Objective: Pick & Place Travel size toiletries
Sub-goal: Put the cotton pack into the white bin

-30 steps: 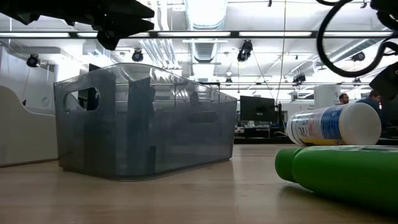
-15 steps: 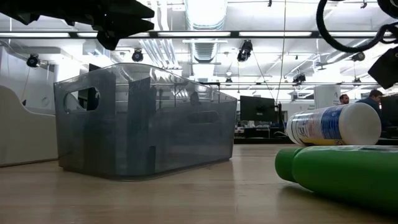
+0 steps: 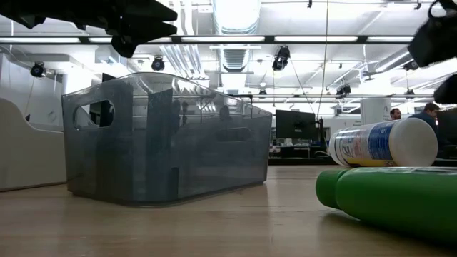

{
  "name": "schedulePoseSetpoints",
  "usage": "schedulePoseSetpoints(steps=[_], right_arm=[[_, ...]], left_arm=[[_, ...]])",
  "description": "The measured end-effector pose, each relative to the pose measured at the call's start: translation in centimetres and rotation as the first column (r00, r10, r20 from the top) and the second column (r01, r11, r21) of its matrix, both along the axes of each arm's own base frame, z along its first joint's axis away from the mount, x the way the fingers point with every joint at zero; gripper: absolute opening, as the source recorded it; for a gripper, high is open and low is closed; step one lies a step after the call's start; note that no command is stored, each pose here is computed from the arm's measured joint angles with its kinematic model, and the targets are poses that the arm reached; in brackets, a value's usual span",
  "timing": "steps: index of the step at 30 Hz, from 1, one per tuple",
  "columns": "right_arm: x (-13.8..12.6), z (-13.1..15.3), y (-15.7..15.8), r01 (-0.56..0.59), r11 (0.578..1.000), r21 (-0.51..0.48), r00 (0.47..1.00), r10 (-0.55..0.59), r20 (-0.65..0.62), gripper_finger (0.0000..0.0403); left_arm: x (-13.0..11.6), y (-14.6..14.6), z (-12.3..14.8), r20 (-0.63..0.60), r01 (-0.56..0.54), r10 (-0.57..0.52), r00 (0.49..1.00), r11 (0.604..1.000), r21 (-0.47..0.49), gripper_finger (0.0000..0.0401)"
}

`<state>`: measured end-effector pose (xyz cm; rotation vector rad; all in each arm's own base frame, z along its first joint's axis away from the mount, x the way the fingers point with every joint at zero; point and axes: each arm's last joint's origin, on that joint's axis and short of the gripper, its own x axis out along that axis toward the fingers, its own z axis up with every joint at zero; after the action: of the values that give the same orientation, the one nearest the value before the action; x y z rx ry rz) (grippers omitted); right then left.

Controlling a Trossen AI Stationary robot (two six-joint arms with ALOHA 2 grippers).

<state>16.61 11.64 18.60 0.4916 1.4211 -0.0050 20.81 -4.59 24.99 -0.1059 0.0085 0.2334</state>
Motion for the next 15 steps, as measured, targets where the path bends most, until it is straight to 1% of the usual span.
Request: schedulePoseSetpoints(steps=[4, 8, 11, 15], right_arm=[[-0.2, 1.0, -0.5, 0.037, 0.998, -0.055, 0.994, -0.031, 0.107, 0.0022], [-0.3, 1.8, -1.2, 0.085, 0.984, -0.157, 0.97, -0.045, 0.239, 0.0017], [-0.3, 2.3, -1.7, 0.127, 0.959, -0.252, 0.943, -0.037, 0.332, 0.0015], [-0.3, 2.8, -2.2, 0.213, 0.904, -0.371, 0.898, -0.031, 0.438, 0.0021]], left_arm=[[0.0, 0.0, 0.0, 0.0, 0.0, 0.0, 1.0, 1.0, 0.0, 0.0183], [0.0, 0.0, 0.2, 0.006, 0.0, 0.0, 1.0, 1.0, -0.002, 0.0184], [0.0, 0.0, 0.3, 0.016, -0.001, 0.001, 1.0, 1.0, -0.005, 0.0183], [0.0, 0.0, 0.3, 0.02, -0.001, 0.001, 1.0, 1.0, -0.006, 0.0184]])
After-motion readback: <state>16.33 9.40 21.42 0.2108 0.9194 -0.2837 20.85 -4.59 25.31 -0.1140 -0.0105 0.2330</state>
